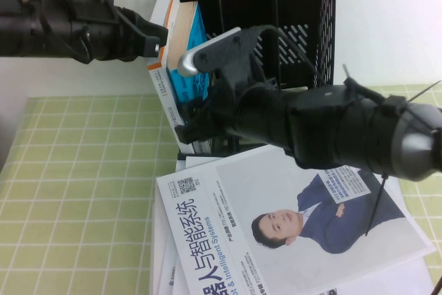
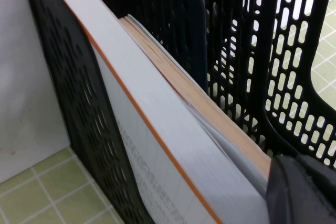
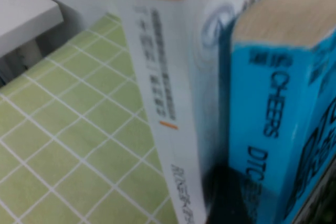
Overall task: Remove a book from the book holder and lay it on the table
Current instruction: Pick up the right side book from the book shelf
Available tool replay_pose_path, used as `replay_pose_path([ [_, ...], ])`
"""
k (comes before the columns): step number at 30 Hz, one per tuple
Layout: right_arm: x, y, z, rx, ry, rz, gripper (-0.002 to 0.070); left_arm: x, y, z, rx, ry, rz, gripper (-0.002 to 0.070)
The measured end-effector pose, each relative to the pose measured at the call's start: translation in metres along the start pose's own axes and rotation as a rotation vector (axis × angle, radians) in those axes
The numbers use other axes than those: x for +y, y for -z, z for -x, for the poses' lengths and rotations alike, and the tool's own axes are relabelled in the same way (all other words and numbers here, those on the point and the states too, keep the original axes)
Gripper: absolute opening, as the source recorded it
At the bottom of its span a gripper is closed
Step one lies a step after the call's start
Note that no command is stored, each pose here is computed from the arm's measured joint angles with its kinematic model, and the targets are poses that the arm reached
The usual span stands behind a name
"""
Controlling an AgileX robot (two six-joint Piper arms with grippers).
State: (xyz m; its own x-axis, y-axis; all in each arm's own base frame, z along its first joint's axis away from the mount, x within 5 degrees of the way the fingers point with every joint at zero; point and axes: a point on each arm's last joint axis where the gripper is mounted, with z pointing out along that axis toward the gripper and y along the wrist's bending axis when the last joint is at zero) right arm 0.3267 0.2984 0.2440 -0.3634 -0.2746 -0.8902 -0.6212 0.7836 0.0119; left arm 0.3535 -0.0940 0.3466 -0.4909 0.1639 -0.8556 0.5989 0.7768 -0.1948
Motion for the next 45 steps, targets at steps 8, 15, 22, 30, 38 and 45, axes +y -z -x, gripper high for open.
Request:
replay_pose_path([
  [8, 0.001, -0.006, 0.001, -0.002, -0.014, 0.016, 0.0428, 0.000, 0.000, 0.000, 0.000, 0.003, 0.003, -0.0003],
  [15, 0.002, -0.005, 0.019, -0.057, -0.033, 0.029, 0.0428, 0.001, 0.000, 0.000, -0.001, 0.002, 0.005, -0.0003],
  [22, 0.001, -0.006, 0.031, -0.089, -0.038, 0.000, 0.0428, 0.001, 0.000, 0.000, -0.001, 0.007, 0.006, -0.0003],
  [30, -0.008, -0.040, -0.004, 0.012, -0.006, -0.063, 0.0428, 0.001, 0.000, 0.000, -0.001, 0.007, 0.006, -0.0003],
  [38, -0.009, -0.054, -0.022, 0.062, 0.040, -0.079, 0.0195, 0.001, 0.000, 0.000, 0.003, 0.015, 0.001, -0.0003],
  [45, -0.015, -0.034, 0.006, -0.002, 0.098, -0.101, 0.0200, -0.001, 0.000, 0.000, -0.007, 0.045, -0.017, -0.0003],
])
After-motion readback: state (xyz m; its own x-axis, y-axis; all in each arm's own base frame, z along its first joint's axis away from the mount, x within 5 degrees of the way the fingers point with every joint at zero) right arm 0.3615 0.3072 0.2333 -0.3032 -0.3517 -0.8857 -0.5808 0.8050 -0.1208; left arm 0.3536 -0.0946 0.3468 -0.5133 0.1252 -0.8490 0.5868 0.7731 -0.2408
